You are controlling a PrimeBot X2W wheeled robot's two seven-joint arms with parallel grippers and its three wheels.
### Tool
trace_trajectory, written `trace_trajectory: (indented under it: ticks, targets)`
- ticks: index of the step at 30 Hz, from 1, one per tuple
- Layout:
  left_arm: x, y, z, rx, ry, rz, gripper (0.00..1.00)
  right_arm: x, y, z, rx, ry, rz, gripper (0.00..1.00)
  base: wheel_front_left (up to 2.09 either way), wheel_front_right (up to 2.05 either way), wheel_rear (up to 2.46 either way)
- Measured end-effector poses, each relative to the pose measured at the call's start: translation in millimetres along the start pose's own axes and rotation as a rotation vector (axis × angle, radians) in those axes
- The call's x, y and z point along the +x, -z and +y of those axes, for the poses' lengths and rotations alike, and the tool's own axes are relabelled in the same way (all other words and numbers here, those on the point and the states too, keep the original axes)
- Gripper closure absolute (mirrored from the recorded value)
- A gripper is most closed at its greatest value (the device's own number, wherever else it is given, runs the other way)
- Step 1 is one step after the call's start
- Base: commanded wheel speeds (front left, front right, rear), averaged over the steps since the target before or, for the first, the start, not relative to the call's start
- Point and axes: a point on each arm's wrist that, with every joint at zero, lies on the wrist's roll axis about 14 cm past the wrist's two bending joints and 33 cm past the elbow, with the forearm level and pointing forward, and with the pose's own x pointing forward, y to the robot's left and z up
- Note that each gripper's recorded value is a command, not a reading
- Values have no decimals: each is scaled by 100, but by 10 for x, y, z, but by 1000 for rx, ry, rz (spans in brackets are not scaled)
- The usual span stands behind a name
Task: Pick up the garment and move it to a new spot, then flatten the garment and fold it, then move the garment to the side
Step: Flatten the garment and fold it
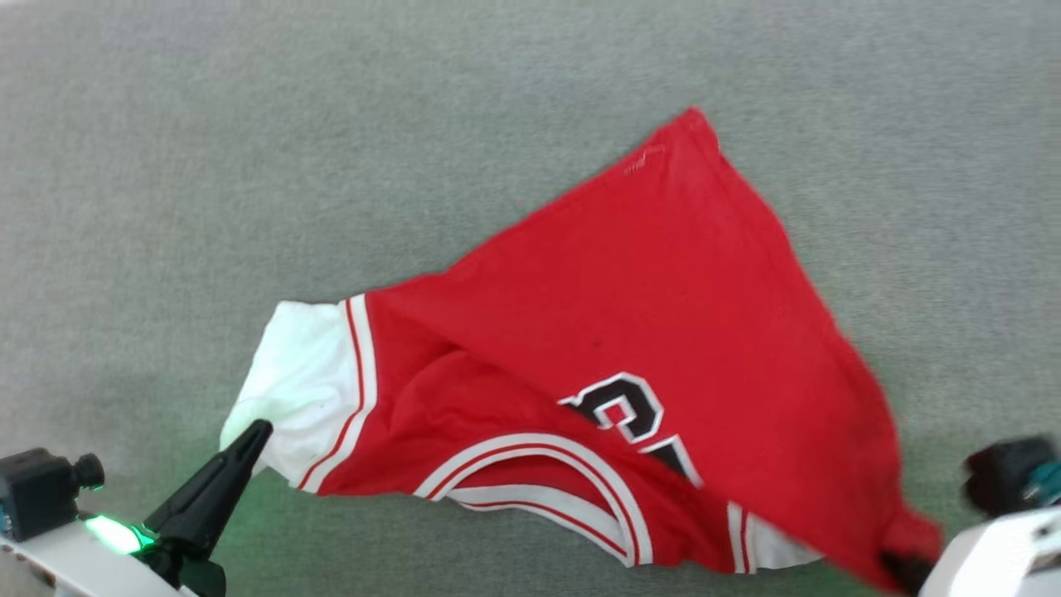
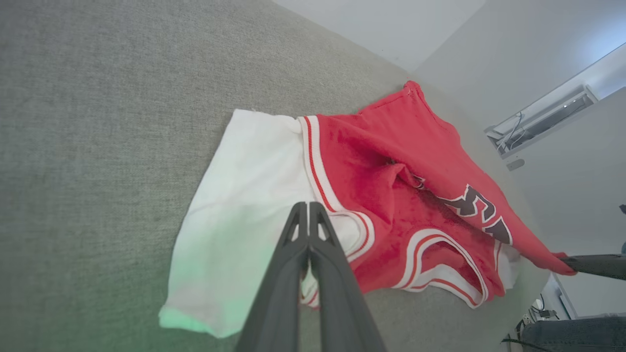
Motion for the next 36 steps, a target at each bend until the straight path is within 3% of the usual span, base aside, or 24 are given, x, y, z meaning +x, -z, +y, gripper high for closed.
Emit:
trace_trajectory:
  ticks: [6,11,12,13,14,22,29,36]
  targets:
    - [45,-19,-43,12,19,1,100,70,378,255,5,-68,66,100,0,0,0]
    - [39,33,15,30,8,26,100,182,417,334,-4,-87,52,100,0,0,0]
    - [32,61,31,34,4,37,100,200,381,321,-11,-77,29,67,0,0,0]
    - [26,84,44,39,2,47,100,221,356,313,-18,-70,18,25,0,0,0]
    - [25,98,54,40,0,51,100,238,353,320,-20,-72,15,0,0,0,0]
    - [6,134,98,39,-15,57,100,29,9,398,-4,-118,-127,0,0,0,0]
    - [12,119,102,28,-18,43,100,-250,-859,266,-88,-41,-356,0,0,0,0]
    - [62,235,125,19,-16,74,100,132,-1625,323,-187,13,-388,0,0,0,0]
